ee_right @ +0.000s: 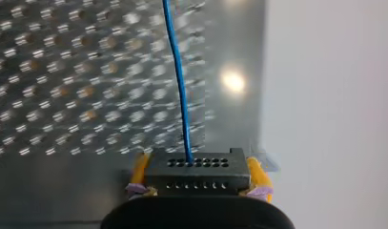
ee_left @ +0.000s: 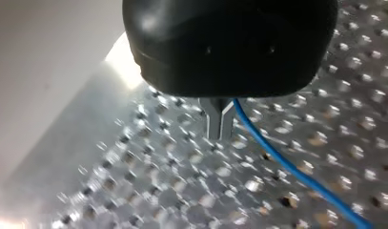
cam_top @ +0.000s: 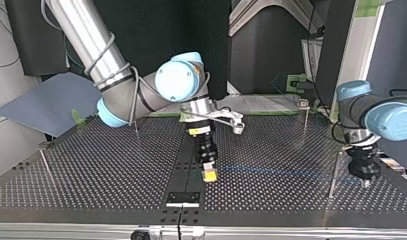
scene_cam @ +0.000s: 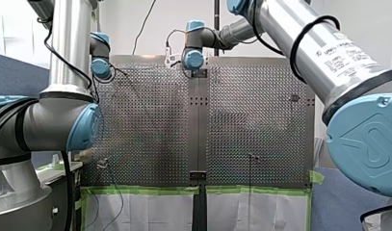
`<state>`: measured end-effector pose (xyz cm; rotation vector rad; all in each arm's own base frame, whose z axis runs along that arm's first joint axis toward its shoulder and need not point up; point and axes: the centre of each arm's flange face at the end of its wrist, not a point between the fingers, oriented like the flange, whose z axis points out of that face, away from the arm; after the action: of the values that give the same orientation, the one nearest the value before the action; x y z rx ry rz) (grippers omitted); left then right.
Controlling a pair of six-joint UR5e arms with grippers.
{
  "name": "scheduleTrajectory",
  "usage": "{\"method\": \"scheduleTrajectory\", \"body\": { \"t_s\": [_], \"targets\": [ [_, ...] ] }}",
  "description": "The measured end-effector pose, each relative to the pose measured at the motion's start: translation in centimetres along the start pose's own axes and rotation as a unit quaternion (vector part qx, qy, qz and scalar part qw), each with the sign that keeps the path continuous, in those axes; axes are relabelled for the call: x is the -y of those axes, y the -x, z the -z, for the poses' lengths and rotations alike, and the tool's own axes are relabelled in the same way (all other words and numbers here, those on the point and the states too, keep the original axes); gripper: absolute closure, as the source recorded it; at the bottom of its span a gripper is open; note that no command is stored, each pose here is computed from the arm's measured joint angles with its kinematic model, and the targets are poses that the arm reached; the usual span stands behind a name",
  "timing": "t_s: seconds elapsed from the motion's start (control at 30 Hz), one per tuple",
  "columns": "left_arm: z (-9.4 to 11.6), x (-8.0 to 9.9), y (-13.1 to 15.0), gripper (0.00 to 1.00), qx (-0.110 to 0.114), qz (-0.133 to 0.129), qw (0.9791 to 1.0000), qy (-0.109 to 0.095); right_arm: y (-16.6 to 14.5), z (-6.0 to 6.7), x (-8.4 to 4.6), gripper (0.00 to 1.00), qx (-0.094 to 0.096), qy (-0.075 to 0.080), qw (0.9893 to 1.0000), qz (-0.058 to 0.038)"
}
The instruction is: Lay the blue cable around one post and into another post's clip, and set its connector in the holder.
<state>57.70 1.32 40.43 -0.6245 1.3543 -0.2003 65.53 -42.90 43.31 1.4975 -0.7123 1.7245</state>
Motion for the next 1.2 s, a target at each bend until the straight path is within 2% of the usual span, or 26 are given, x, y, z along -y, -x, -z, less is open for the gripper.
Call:
{"method": "scheduleTrajectory", "body": {
  "t_s": [0.17, 0.47, 0.63, 0.67, 0.7, 0.73, 0.8, 0.87, 1.2],
  "targets": [
    [0.1, -0.2, -0.9, 1.00, 0.001, 0.014, 0.9999, -0.008, 1.8, 0.1, -0.7, 0.85, 0.016, 0.012, 0.9998, 0.0043],
    [0.2, -0.3, -1.2, 1.00, 0.004, 0.027, 0.9996, -0.011, 4.1, 0.1, -2.0, 0.85, 0.028, 0.023, 0.9993, 0.0063],
    [0.4, -1.0, -1.7, 1.00, 0.003, 0.038, 0.9992, -0.008, 5.2, 0.1, -2.8, 0.85, 0.035, 0.028, 0.9990, 0.0083],
    [0.5, -1.2, -1.9, 0.96, 0.004, 0.043, 0.9991, -0.007, 5.5, 0.1, -3.0, 0.85, 0.037, 0.029, 0.9989, 0.0090],
    [0.5, -1.4, -2.0, 0.86, 0.006, 0.047, 0.9989, -0.007, 5.6, 0.1, -3.1, 0.85, 0.038, 0.030, 0.9988, 0.0096],
    [0.5, -1.5, -2.1, 0.86, 0.008, 0.051, 0.9987, -0.006, 5.8, 0.1, -3.2, 0.85, 0.039, 0.031, 0.9987, 0.0102],
    [0.5, -1.8, -2.2, 0.74, 0.015, 0.061, 0.9980, -0.004, 6.2, 0.2, -3.5, 0.85, 0.042, 0.033, 0.9985, 0.0113],
    [0.5, -1.9, -2.2, 0.70, 0.018, 0.070, 0.9974, -0.005, 6.5, 0.2, -3.7, 0.85, 0.044, 0.034, 0.9984, 0.0120],
    [0.6, -1.4, -2.5, 0.70, 0.013, 0.080, 0.9965, -0.020, 7.9, 0.3, -4.9, 0.85, 0.054, 0.041, 0.9976, 0.0142]
  ]
}}
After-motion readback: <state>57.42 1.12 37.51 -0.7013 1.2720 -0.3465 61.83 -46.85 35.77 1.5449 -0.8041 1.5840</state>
